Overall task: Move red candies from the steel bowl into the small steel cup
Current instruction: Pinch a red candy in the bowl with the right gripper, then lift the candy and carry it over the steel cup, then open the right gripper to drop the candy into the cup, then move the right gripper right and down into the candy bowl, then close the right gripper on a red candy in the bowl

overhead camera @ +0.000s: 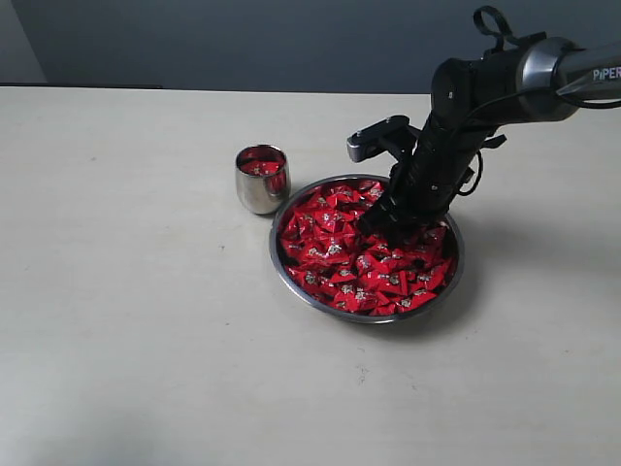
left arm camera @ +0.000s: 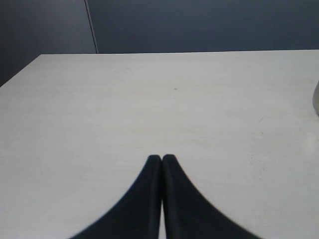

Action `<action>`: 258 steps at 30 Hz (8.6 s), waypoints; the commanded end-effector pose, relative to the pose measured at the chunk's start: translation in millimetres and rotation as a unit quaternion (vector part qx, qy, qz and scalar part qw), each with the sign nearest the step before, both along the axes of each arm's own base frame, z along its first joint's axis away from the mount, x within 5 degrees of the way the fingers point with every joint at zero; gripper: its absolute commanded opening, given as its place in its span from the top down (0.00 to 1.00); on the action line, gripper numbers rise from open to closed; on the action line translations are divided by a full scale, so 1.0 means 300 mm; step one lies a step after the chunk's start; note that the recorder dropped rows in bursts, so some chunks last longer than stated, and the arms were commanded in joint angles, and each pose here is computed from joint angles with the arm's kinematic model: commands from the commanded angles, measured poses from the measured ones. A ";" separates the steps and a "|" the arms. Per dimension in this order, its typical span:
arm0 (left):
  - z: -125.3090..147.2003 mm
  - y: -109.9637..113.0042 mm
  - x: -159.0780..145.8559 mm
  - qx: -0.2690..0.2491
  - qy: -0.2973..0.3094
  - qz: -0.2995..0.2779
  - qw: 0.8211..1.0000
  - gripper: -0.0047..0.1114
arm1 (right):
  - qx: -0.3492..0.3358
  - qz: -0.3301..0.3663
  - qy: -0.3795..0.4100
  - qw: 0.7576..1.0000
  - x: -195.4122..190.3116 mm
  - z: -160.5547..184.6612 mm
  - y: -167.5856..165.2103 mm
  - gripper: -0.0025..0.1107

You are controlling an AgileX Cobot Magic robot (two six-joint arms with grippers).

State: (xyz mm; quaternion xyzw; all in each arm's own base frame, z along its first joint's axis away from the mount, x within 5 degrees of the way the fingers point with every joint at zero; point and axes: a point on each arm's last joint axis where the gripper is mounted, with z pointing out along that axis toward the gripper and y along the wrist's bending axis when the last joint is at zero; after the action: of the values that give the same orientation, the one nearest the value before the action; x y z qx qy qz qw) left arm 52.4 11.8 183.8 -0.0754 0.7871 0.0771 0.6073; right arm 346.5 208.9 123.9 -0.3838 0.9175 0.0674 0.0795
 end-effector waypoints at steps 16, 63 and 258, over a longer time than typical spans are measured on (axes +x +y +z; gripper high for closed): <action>-0.001 -0.001 0.000 -0.002 -0.006 -0.002 1.000 0.96 | -0.008 0.020 -0.019 1.000 -0.006 0.029 0.007 0.58; -0.001 -0.001 0.000 -0.002 -0.006 -0.002 1.000 0.96 | -0.009 0.015 0.008 1.000 -0.016 -0.035 0.025 0.87; -0.001 -0.001 0.000 -0.002 -0.006 -0.002 1.000 0.96 | 0.145 -0.349 0.085 0.922 -0.130 0.038 -0.115 0.63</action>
State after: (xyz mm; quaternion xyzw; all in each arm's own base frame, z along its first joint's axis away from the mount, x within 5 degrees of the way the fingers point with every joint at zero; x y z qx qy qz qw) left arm 52.4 11.8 183.8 -0.0754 0.7871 0.0771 0.6073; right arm 304.9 176.6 134.1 -0.0081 0.9764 0.2057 0.0658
